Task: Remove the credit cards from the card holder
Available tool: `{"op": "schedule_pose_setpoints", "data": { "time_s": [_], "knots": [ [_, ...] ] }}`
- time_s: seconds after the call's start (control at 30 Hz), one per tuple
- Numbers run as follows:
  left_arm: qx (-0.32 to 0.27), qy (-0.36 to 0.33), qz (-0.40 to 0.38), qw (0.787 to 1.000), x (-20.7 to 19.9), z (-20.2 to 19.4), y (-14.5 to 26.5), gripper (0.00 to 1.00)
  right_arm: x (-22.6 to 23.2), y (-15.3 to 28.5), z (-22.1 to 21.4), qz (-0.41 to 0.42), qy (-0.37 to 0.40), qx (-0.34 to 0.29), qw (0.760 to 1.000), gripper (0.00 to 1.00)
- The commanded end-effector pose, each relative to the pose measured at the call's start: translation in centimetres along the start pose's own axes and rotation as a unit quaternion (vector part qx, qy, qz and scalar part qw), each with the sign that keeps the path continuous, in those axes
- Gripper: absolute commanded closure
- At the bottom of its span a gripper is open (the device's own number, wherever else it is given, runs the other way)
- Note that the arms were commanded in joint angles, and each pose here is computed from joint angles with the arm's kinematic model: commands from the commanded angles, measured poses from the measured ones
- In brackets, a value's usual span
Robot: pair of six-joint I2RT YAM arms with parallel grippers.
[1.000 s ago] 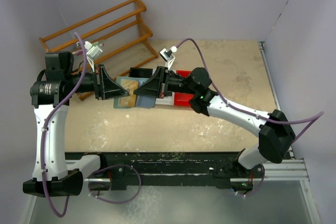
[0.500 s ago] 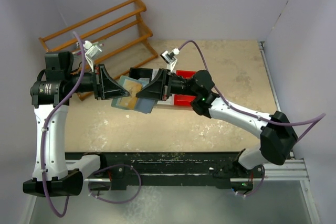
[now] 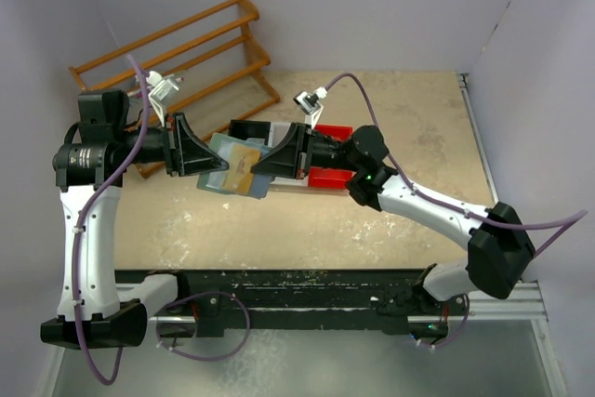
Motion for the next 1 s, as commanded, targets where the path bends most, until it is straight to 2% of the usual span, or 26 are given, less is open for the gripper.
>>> {"op": "schedule_pose_setpoints", "data": {
  "time_s": [0.0,0.07,0.13,0.27,0.5,0.63,0.77,0.97],
  "knots": [
    [-0.003,-0.031,-0.018,0.999,-1.5,0.2,0.2,0.91,0.9,1.3,1.0,0.005,0.019,-0.014,1.000,1.00],
    [-0.007,-0.039,0.004,0.999,-1.1,0.4,0.3,0.93,0.4,2.0,1.0,-0.009,0.017,-0.009,1.000,1.00],
    [-0.011,-0.045,0.034,0.998,-0.3,0.6,0.4,1.00,0.3,2.8,1.2,-0.021,0.022,-0.010,0.999,1.00],
    [-0.015,-0.053,0.071,0.996,0.8,0.8,0.5,1.00,-0.1,3.4,1.2,-0.040,0.026,-0.006,0.999,1.00],
    [-0.015,-0.046,0.051,0.998,0.3,0.8,0.4,1.00,-0.9,2.6,1.8,-0.029,0.023,-0.020,0.999,1.00],
    [-0.025,-0.065,0.068,0.995,-0.1,1.3,0.6,1.00,-0.9,3.1,1.0,-0.030,0.006,-0.004,1.000,1.00],
    [-0.047,-0.093,0.138,0.985,1.1,2.5,1.2,1.00,-2.6,5.1,1.3,-0.092,0.017,0.000,0.996,1.00],
    [-0.059,-0.124,0.228,0.964,3.3,3.4,2.4,1.00,-6.6,10.3,2.7,-0.218,0.016,-0.004,0.976,1.00]
  ]
}}
Point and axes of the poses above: each gripper's point midway between its finger pads, its own y axis back along the fingers, its own x axis along the line the jaws close on, z = x × y, the point moved 3 cm from there along y, back along the fingers, and after that the axes turned 9 degrees about y, right-handed, at the moved point
